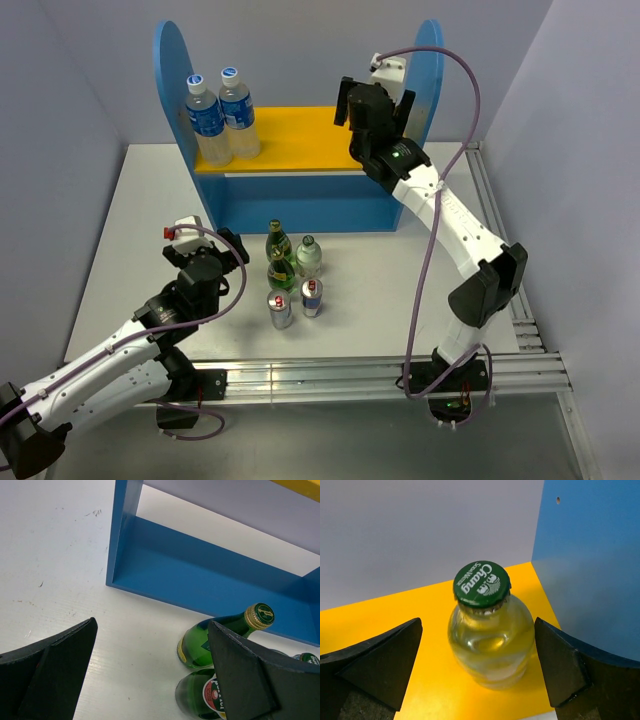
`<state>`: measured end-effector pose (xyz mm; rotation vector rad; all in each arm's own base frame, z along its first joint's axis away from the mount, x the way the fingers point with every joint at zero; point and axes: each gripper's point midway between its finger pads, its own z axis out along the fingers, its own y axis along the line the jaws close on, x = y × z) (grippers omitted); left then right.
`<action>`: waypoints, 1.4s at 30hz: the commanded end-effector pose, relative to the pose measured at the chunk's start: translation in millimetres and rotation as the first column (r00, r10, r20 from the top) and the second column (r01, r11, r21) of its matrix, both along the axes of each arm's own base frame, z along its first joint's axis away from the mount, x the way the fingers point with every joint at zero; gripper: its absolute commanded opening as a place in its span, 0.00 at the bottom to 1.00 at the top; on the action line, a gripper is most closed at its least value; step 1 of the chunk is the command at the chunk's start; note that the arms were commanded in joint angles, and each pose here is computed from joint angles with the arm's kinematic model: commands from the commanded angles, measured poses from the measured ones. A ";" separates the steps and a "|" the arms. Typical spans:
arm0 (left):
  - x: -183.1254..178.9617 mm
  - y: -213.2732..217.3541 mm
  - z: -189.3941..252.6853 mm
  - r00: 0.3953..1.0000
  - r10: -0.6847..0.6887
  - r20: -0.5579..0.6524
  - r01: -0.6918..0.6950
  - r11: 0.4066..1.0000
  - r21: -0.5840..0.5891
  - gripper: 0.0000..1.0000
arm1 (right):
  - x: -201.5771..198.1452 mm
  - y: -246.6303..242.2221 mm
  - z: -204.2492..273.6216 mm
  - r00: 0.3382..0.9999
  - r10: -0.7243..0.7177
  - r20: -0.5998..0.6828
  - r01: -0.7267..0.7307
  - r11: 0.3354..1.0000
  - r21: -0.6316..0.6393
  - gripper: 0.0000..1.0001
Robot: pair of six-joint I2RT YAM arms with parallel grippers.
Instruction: Place and organize the beverage onto the shelf
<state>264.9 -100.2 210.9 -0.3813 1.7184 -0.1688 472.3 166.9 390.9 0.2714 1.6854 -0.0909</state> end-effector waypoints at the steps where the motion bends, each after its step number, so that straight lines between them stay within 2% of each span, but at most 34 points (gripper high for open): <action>1: 0.5 -0.1 4.1 1.000 0.003 0.015 -0.002 1.000 -0.025 0.99 | -29.1 -2.7 39.0 0.997 0.004 0.077 -0.007 0.999 0.041 1.00; 11: 0.4 0.5 3.9 1.000 0.006 0.015 -0.005 1.000 -0.024 0.99 | -70.7 0.2 42.6 0.997 -0.018 0.078 0.015 0.999 0.039 1.00; 15: 0.6 0.6 5.5 1.000 0.007 0.018 -0.006 1.000 -0.025 0.99 | -113.8 8.2 24.6 0.997 0.034 0.068 -0.038 0.998 0.058 1.00; 20: 0.4 0.0 5.1 1.000 0.003 0.017 -0.002 1.000 -0.026 0.99 | -173.4 52.0 -19.9 0.963 0.267 0.033 -0.269 0.955 0.122 1.00; 23: 0.0 0.1 4.8 1.000 0.001 0.017 -0.001 1.000 -0.028 0.99 | -202.3 74.7 -65.0 0.910 0.414 -0.019 -0.403 0.895 0.191 1.00; 24: -0.1 -0.2 4.5 1.000 0.000 0.016 0.000 1.000 -0.028 0.99 | -209.2 81.6 -94.2 0.894 0.444 -0.064 -0.425 0.884 0.193 1.00; 27: 0.0 0.6 5.0 1.000 0.005 0.017 -0.004 1.000 -0.029 0.99 | -215.5 91.7 -134.5 0.877 0.463 -0.130 -0.432 0.878 0.206 1.00; 32: -0.6 1.3 4.4 1.000 0.007 0.016 -0.007 0.999 -0.031 0.99 | -207.6 121.6 -175.1 0.849 0.493 -0.188 -0.460 0.866 0.197 1.00; 42: -0.9 1.1 2.9 1.000 0.007 0.012 -0.006 0.999 -0.033 0.99 | -181.7 152.6 -199.1 0.859 0.464 -0.217 -0.437 0.885 0.164 1.00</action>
